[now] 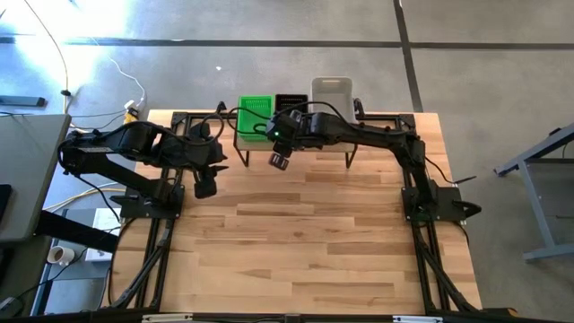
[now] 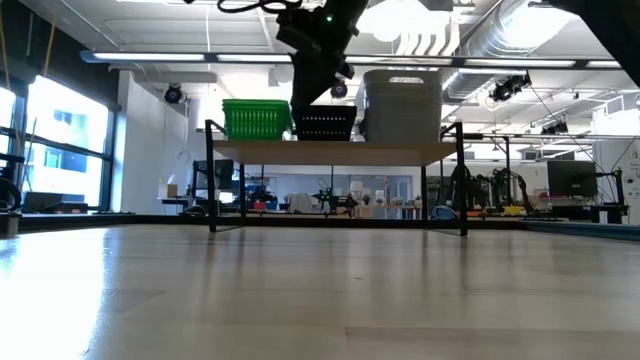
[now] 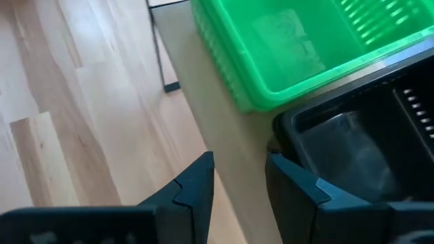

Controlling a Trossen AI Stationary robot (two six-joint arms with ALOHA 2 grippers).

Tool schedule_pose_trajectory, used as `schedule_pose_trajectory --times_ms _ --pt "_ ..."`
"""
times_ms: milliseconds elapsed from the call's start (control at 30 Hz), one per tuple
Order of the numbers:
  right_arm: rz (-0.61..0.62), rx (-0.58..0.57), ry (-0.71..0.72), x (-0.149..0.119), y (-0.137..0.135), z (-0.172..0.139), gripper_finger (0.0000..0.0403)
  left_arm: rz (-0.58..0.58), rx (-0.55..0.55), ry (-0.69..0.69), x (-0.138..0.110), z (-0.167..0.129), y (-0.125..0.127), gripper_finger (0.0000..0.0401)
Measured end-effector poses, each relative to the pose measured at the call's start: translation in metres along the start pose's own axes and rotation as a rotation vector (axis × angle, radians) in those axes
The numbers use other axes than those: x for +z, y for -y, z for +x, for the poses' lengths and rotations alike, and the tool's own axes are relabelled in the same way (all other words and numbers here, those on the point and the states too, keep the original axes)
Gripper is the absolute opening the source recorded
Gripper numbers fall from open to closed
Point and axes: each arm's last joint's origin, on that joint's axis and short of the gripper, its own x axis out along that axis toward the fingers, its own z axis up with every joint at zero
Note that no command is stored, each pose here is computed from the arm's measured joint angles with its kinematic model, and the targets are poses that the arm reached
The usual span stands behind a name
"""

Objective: Stack baskets on shelf by color
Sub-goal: Adjust the stacked black bins on the shelf, then return to Home Position

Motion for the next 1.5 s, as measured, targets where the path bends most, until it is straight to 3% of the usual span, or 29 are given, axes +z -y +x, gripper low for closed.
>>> schedule_pose_trajectory --times_ms 233,433,833,1100,1500 --pt "0.016 0.015 0.004 -0.001 -0.019 -0.017 0.0118 -0.004 -0.048 -0.025 -0.010 -0.004 0.000 0.0106" --pt "0.046 -0.029 0.040 0.004 -0.029 -0.056 0.0118 -0.088 -0.094 0.043 -0.041 -0.006 0.004 0.0106" --pt "0.138 0.050 0.211 0.017 -0.042 -0.115 0.0118 -0.184 -0.258 0.261 -0.101 0.020 0.023 0.0106" --pt "0.179 0.065 0.204 0.013 -0.047 -0.124 0.0118 -0.201 -0.364 0.431 -0.136 0.050 0.036 0.0106" --pt "0.212 0.081 0.198 0.011 -0.050 -0.126 0.0118 -0.242 -0.510 0.567 -0.187 0.099 0.048 0.0106"
